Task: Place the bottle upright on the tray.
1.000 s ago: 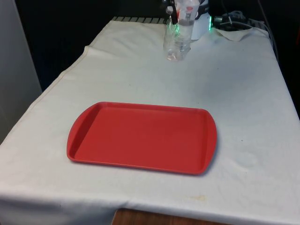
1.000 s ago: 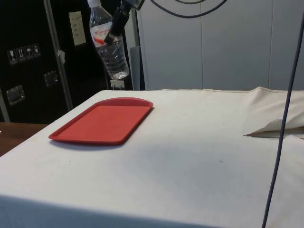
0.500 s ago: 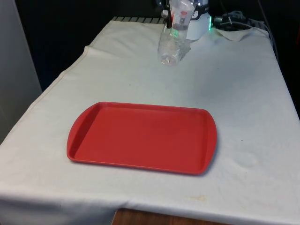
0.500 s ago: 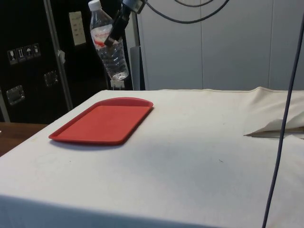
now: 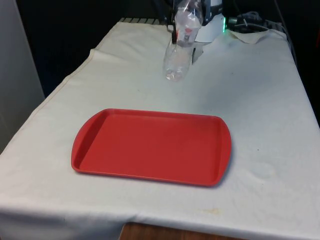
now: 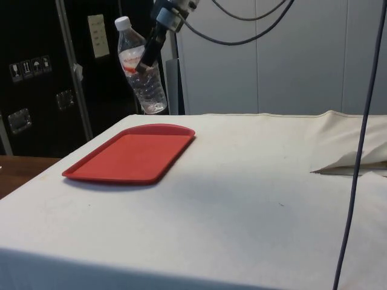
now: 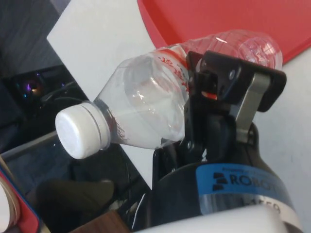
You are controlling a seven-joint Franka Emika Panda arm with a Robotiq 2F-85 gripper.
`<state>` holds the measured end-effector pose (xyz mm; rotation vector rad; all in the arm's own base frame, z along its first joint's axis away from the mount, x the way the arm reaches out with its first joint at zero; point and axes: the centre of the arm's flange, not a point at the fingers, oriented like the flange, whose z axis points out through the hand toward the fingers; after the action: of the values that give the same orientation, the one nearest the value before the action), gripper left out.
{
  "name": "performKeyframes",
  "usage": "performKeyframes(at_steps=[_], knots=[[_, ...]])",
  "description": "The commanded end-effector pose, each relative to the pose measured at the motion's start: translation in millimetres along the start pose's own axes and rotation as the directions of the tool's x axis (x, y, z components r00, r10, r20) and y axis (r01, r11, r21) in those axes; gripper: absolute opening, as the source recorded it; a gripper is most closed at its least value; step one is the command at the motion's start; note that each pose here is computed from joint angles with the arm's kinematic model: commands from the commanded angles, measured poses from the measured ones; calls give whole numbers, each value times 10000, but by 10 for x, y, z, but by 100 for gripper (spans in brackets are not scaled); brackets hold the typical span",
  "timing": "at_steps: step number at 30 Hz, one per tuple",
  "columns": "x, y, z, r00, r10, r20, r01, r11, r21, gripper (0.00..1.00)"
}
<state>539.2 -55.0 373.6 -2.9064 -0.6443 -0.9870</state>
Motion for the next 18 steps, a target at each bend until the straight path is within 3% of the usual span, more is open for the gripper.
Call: performKeyframes(at_steps=[1, 4, 5, 6, 15, 16, 17, 18], knots=[[65, -17, -17, 9997, 33, -243, -35, 9999, -101, 36], [52, 5, 26, 9997, 112, -212, -117, 9997, -221, 36], [-20, 16, 66, 10000, 83, 54, -82, 9999, -133, 36], [46, 14, 40, 9997, 138, -197, -143, 9996, -259, 36], [69, 47, 146, 9983, 518, -276, -532, 9970, -560, 36], [-9, 61, 180, 9990, 456, -9, -456, 9979, -465, 36], [69, 47, 146, 9983, 518, -276, -532, 9970, -560, 36], [82, 54, 154, 9978, 590, -310, -608, 9964, -595, 36]])
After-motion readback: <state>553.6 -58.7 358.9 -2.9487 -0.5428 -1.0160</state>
